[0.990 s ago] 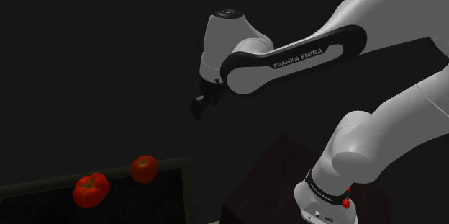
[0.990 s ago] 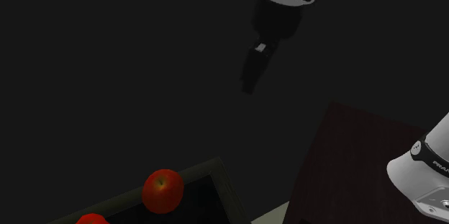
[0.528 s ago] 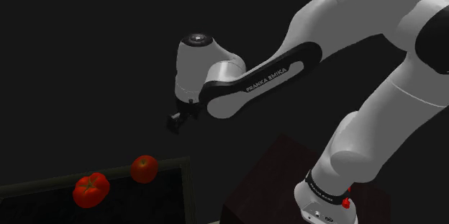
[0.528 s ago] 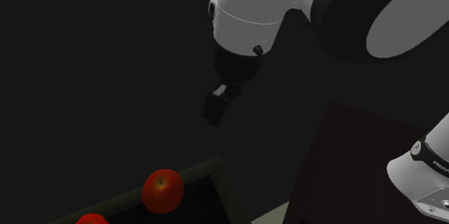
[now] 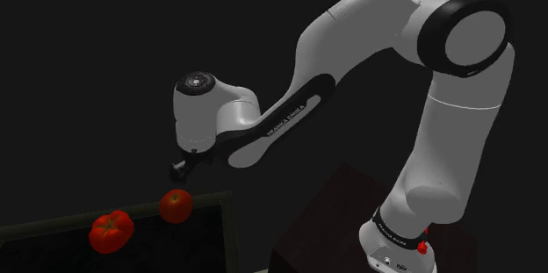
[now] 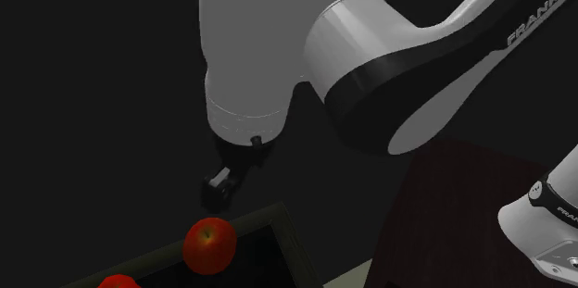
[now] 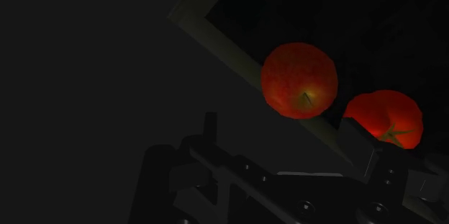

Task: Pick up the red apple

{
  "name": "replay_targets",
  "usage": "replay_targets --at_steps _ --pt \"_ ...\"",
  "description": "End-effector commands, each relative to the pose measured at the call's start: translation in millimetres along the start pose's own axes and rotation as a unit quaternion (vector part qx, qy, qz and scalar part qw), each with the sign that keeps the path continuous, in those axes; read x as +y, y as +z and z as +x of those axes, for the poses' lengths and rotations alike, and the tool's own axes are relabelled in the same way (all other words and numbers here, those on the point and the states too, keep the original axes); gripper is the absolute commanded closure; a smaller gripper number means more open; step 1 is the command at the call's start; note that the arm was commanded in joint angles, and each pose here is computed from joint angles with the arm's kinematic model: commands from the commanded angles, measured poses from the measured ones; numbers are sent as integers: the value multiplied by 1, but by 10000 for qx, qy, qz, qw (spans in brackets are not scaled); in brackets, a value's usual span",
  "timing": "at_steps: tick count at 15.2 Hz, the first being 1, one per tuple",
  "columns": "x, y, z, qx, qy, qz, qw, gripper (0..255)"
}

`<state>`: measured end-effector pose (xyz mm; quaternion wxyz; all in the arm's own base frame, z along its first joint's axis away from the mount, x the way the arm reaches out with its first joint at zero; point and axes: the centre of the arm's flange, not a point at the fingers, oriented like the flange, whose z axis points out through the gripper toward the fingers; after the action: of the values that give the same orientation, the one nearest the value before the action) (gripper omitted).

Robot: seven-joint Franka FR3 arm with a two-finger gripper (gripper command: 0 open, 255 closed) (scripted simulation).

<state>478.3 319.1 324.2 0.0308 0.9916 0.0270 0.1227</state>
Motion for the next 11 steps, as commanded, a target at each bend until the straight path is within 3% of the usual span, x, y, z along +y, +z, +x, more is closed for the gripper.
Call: replay_targets --at_steps 1,6,11 --pt "-17 17 7 44 27 -14 10000 0" --pt "-63 58 27 133 81 -39 9999 0" --pt "-67 80 23 136 84 -40 9999 0"
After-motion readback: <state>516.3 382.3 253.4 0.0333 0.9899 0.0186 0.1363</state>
